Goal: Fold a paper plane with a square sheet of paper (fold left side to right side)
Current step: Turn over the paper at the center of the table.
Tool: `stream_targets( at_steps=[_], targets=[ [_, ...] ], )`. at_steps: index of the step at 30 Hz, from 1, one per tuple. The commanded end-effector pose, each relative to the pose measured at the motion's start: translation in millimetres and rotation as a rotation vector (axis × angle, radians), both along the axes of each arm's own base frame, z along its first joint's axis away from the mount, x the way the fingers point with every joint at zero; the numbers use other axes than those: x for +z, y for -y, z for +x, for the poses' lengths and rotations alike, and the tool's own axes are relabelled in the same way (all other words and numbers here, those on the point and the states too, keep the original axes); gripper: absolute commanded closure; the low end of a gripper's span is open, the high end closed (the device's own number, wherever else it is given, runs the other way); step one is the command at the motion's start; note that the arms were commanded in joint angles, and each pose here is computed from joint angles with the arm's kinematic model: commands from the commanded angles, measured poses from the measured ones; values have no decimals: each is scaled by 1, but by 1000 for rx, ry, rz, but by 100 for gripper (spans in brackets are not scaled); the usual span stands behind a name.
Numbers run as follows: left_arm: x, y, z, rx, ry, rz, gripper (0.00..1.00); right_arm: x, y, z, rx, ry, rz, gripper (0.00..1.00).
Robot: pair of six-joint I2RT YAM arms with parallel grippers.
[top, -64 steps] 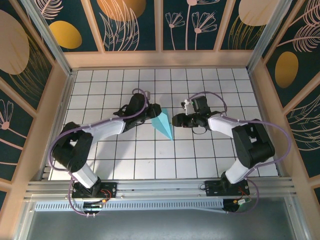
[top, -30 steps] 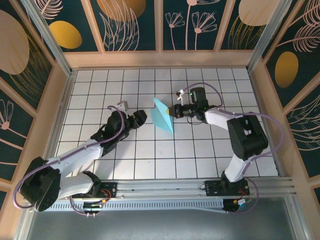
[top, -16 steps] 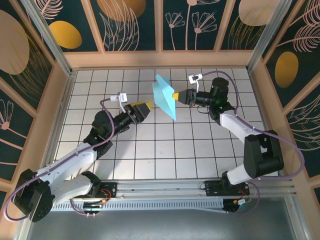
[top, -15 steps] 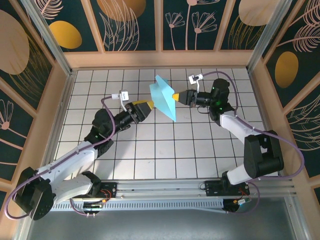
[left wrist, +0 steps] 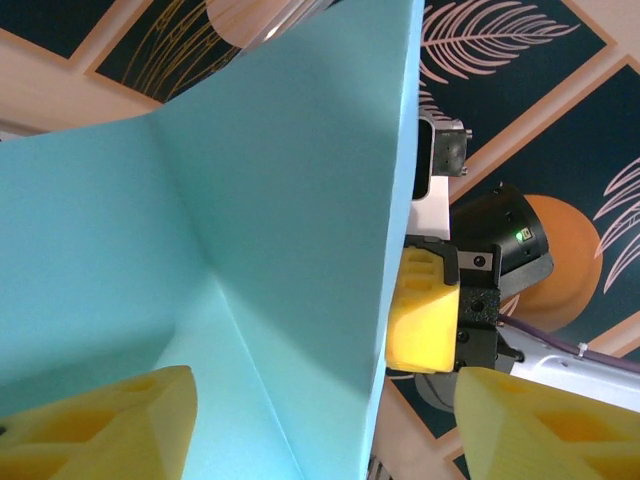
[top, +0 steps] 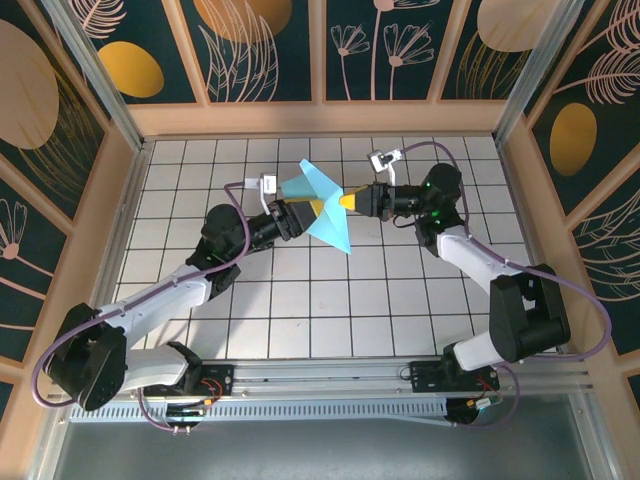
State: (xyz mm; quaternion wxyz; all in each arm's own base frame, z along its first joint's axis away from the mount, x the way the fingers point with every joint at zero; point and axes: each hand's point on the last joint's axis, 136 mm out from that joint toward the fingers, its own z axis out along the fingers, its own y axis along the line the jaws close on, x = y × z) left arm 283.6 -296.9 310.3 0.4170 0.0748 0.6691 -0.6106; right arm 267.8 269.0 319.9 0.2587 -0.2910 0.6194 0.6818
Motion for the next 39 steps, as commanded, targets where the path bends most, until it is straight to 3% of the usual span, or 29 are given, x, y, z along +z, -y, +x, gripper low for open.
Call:
stream_targets(
  at_steps=[1,18,34,39],
  targets=[
    [29,3,-3,-33,74,-53,38,12,-3,-10,35,50,16,100],
    [27,8,2,-39,58,-60,67,3,-7,-4,39,19,10,100],
    [20,6,6,-15,35,-48,83,-3,-8,3,16,-1,-1,100],
    [20,5,6,-10,35,-49,88,-1,-7,8,-21,18,-13,93]
  ],
)
